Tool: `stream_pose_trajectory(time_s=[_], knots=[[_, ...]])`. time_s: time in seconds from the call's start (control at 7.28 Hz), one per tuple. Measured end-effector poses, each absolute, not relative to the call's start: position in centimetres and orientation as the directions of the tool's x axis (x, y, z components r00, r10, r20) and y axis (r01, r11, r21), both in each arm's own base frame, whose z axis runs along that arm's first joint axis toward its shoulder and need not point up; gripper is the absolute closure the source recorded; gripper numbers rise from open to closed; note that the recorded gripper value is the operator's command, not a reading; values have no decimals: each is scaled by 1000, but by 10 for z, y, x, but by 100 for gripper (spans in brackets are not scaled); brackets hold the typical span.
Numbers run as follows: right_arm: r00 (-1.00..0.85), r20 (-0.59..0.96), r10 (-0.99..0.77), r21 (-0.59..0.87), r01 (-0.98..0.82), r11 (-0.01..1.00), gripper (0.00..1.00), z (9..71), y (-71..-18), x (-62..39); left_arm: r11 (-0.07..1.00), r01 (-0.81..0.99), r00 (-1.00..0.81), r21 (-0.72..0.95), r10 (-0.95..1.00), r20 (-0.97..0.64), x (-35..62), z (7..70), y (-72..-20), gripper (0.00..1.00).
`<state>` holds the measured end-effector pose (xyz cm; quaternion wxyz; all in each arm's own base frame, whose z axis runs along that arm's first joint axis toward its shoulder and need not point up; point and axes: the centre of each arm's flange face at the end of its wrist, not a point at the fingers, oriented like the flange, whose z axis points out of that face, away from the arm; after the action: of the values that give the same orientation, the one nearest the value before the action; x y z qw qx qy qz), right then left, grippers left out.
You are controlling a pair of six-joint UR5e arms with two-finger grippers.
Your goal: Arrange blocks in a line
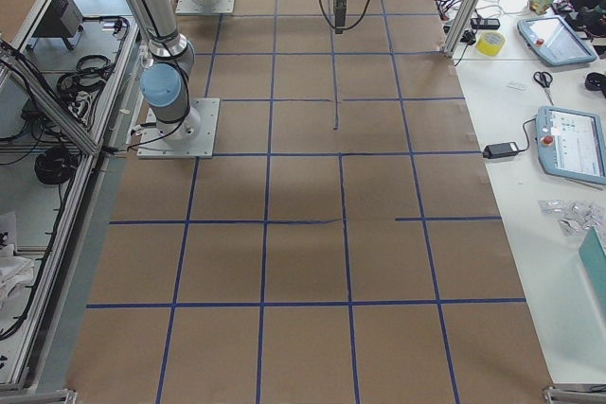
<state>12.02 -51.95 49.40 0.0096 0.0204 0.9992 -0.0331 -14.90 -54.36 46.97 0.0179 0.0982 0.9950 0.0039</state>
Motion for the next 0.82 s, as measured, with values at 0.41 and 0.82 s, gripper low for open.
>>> stream_pose_trajectory(time_s=[0.41, 0.82], knots=[[-999, 29, 45, -65, 43, 997, 0, 494, -518, 116, 981, 196, -980, 12, 196, -37, -150, 477, -522, 0], [-999, 32, 43, -45, 42, 998, 0, 487, -517, 115, 981, 196, -980, -4, 196, -35, -150, 485, -511, 0]])
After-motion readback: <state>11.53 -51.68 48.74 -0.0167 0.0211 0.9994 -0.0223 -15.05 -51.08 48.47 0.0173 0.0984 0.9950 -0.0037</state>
